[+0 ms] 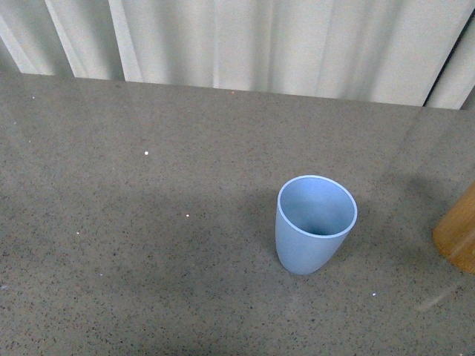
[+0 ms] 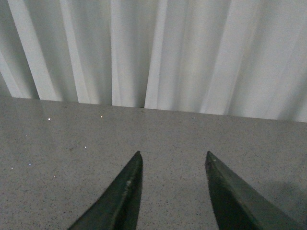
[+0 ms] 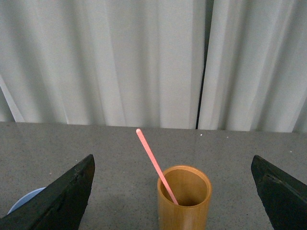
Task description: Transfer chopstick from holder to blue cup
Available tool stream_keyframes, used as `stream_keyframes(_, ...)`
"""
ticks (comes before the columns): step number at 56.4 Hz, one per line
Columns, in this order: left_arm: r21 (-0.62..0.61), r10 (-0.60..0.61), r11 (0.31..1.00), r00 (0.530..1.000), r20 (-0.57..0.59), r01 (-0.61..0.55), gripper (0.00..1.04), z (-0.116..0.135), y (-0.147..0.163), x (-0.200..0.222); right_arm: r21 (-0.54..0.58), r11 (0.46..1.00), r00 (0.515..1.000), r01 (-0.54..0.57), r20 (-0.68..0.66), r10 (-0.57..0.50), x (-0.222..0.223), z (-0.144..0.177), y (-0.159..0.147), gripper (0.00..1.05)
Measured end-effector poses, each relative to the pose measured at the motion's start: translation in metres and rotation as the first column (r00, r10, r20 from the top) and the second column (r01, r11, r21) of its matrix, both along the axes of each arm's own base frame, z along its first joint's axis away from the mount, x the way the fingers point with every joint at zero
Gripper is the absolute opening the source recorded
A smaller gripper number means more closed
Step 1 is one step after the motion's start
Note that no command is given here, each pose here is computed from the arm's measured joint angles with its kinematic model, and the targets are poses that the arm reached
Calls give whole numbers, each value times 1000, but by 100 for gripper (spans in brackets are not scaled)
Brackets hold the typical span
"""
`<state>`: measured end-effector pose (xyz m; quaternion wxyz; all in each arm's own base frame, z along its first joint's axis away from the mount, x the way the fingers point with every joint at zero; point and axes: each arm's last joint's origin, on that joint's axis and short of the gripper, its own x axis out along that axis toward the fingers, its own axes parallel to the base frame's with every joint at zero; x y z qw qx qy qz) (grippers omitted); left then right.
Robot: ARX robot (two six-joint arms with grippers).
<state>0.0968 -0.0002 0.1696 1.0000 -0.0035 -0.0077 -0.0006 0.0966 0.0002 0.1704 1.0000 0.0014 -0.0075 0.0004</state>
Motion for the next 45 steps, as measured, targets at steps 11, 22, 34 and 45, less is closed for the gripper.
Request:
stream_keyframes(11,0,0,1000,1000,0,0,74,0,0,0,-127,987,945,93,-302,-128,10,-3,-4,95)
stream_keyframes(22,2,0,1000,1000,1,0,98,0,0,0,-275,961,887,-8,-445,-120,47,-20,-16,95)
stream_keyframes(34,2,0,1000,1000,1,0,98,0,0,0,-268,961,916,-65,-397,-49,81,-23,-22,95)
stream_keyframes(45,2,0,1000,1000,0,0,98,0,0,0,-200,975,916,-95,-402,7,109,-30,-12,95)
